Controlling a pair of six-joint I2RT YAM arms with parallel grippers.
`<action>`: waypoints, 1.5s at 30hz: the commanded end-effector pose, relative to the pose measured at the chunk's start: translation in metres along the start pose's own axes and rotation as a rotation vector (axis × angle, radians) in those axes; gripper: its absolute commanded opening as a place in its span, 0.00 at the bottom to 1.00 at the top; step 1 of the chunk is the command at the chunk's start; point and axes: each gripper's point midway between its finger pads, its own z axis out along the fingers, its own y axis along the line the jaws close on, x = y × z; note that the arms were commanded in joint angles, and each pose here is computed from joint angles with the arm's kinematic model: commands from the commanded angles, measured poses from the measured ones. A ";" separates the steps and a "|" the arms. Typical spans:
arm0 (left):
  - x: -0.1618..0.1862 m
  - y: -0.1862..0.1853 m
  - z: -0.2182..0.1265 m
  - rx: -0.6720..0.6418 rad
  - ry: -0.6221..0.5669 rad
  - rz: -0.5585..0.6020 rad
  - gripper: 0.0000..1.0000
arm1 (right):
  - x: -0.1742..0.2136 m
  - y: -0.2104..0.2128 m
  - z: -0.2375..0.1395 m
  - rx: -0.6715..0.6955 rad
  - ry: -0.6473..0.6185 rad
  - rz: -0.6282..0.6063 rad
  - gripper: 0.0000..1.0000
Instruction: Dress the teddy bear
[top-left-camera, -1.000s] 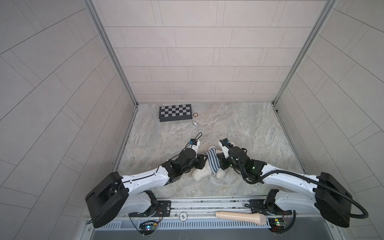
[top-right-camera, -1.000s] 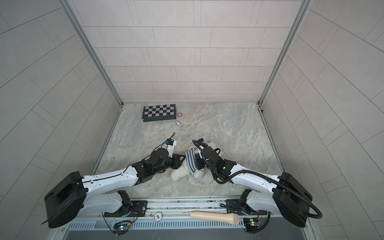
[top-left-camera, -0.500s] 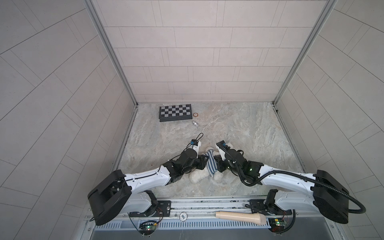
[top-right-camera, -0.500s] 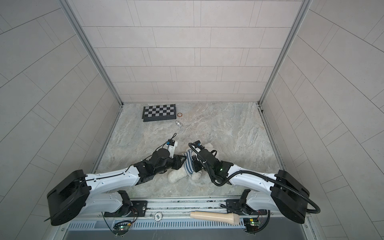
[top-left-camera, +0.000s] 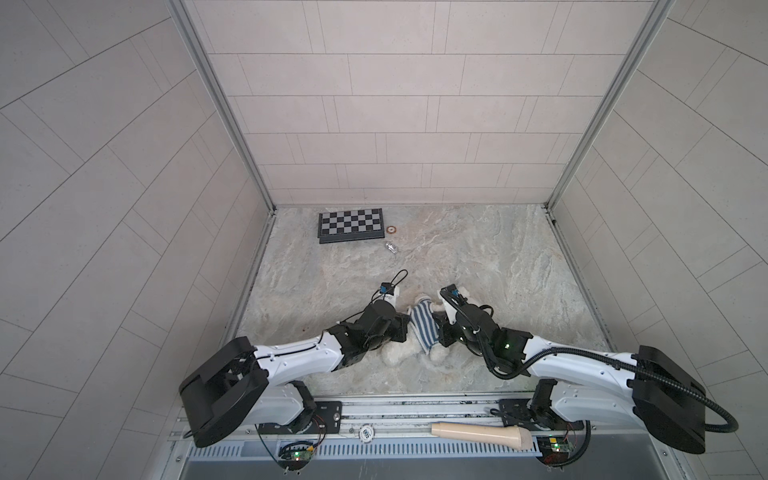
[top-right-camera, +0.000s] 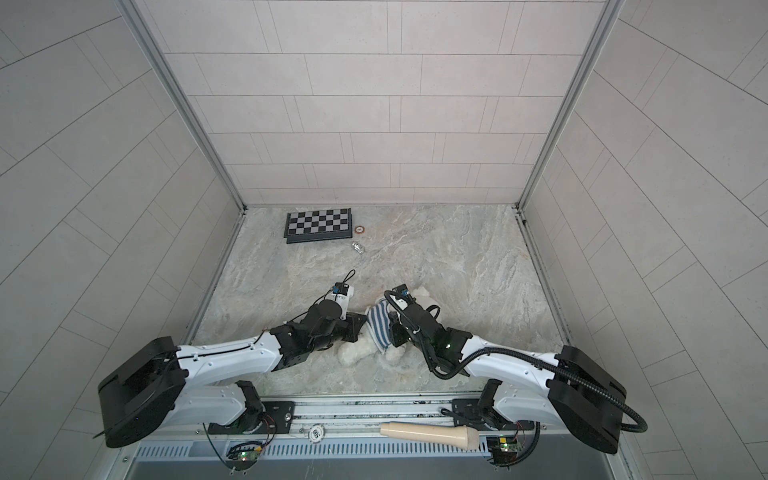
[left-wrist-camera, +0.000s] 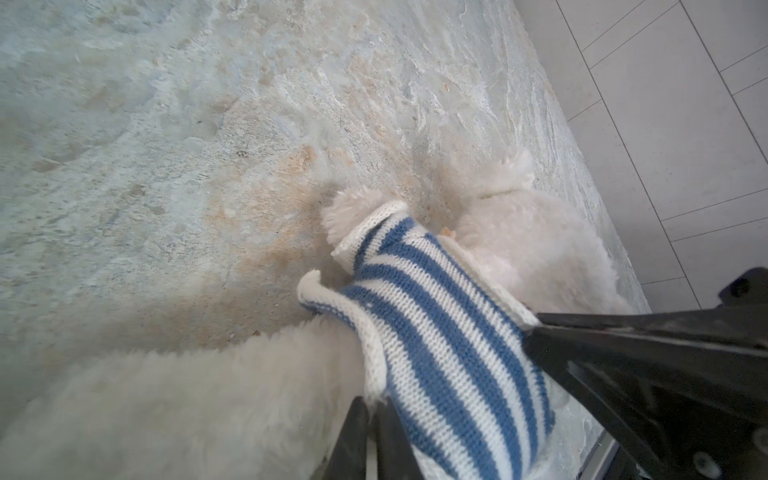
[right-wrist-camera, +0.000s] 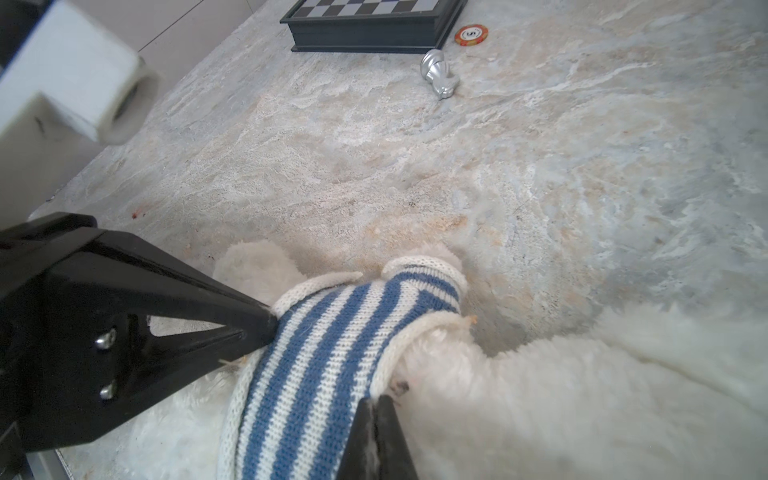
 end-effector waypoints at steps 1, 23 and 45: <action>0.007 0.010 -0.001 -0.041 0.009 0.014 0.09 | -0.004 -0.011 -0.004 0.043 -0.035 0.027 0.00; -0.002 0.002 -0.012 0.004 -0.034 0.059 0.03 | 0.004 -0.025 -0.003 0.093 -0.013 0.044 0.00; -0.017 -0.076 -0.039 0.195 -0.057 0.168 0.25 | 0.000 -0.023 -0.012 0.057 -0.066 0.043 0.00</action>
